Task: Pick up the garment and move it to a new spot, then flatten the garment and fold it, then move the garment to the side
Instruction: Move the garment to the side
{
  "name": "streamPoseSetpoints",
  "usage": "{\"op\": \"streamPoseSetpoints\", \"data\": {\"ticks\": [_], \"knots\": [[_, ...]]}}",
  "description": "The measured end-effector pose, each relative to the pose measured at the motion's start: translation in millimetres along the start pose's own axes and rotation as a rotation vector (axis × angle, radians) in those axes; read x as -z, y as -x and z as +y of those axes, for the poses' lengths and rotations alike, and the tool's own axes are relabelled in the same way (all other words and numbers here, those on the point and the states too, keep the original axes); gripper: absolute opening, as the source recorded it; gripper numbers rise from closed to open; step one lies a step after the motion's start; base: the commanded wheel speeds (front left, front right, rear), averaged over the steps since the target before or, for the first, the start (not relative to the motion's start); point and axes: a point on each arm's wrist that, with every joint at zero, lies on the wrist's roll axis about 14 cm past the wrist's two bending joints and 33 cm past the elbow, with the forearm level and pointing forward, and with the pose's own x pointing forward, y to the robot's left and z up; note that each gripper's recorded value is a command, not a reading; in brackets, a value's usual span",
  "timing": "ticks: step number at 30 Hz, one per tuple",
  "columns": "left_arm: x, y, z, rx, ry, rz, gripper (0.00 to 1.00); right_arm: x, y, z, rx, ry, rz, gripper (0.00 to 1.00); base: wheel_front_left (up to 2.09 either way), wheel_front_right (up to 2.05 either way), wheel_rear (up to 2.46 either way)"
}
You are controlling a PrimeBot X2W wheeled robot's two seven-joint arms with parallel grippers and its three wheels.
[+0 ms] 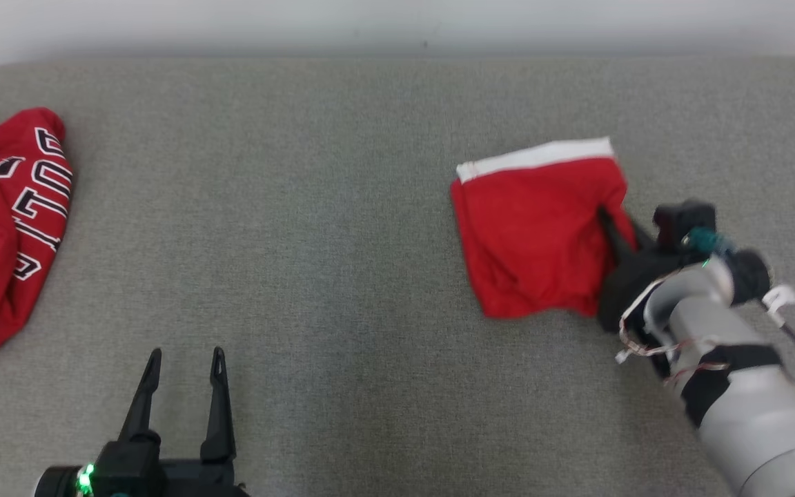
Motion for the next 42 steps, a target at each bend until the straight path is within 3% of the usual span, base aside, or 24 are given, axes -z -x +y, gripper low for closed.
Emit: {"op": "streamPoseSetpoints", "data": {"ticks": [13, 21, 33, 42], "knots": [[-18, -55, -40, 0.139, -0.024, -0.098, 1.0, -49, -40, -104, 0.106, 0.312, -0.005, 0.0, 0.0, 0.0, 0.0], [-9, -82, -61, 0.225, -0.048, -0.116, 1.0, -45, -31, -164, 0.195, 0.408, 0.061, 0.0, 0.0, 0.0, 0.0], [9, -115, -121, 0.418, -0.023, -0.175, 1.0, -34, -11, -249, 0.337, 0.534, 0.187, 0.0, 0.0, 0.0, 0.0], [23, -124, -136, 0.451, 0.002, -0.187, 1.0, -25, 4, -295, 0.415, 0.642, 0.291, 0.0, 0.0, 0.0, 0.0]]}}
